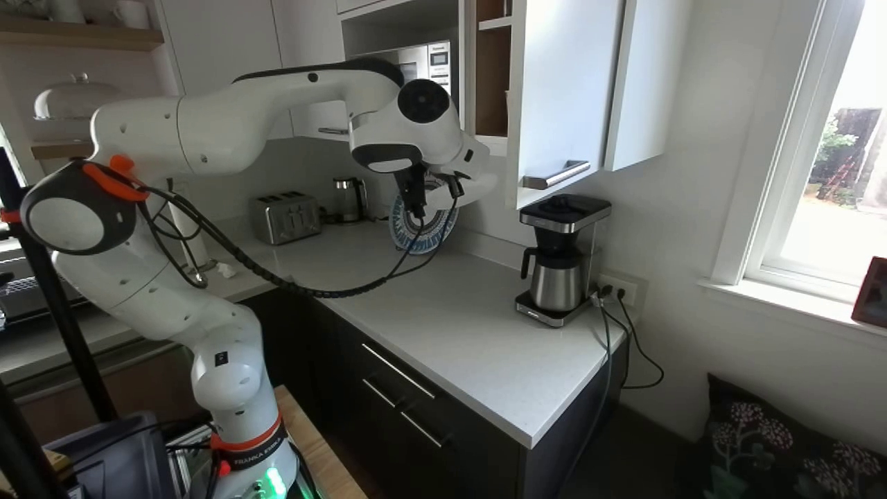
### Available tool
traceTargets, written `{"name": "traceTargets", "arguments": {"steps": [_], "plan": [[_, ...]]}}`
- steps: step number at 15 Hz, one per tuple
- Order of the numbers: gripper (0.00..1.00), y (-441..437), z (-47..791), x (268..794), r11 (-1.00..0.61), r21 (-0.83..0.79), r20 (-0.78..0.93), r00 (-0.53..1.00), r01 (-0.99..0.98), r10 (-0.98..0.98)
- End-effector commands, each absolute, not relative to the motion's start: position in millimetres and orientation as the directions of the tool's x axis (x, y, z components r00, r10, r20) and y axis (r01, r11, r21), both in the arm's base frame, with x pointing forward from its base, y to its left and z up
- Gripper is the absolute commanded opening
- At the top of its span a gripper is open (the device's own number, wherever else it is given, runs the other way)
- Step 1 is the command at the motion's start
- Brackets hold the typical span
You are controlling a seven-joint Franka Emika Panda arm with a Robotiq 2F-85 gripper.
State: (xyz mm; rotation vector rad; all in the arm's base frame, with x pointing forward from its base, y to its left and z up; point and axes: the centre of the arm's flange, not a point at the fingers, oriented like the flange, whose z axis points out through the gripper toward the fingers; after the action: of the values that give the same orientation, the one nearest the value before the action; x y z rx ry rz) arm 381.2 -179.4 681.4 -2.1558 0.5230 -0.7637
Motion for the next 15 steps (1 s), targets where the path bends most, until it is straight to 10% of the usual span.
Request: {"name": "traceTargets", "arguments": {"steps": [1, 15], "plan": [[0.01, -179, 681, 381, -0.615, -0.78, 0.348, 0.736, -0.117, -0.581], [0.0, -205, 791, 332, -0.633, -0.773, 0.487, 0.615, -0.027, -0.621]]}}
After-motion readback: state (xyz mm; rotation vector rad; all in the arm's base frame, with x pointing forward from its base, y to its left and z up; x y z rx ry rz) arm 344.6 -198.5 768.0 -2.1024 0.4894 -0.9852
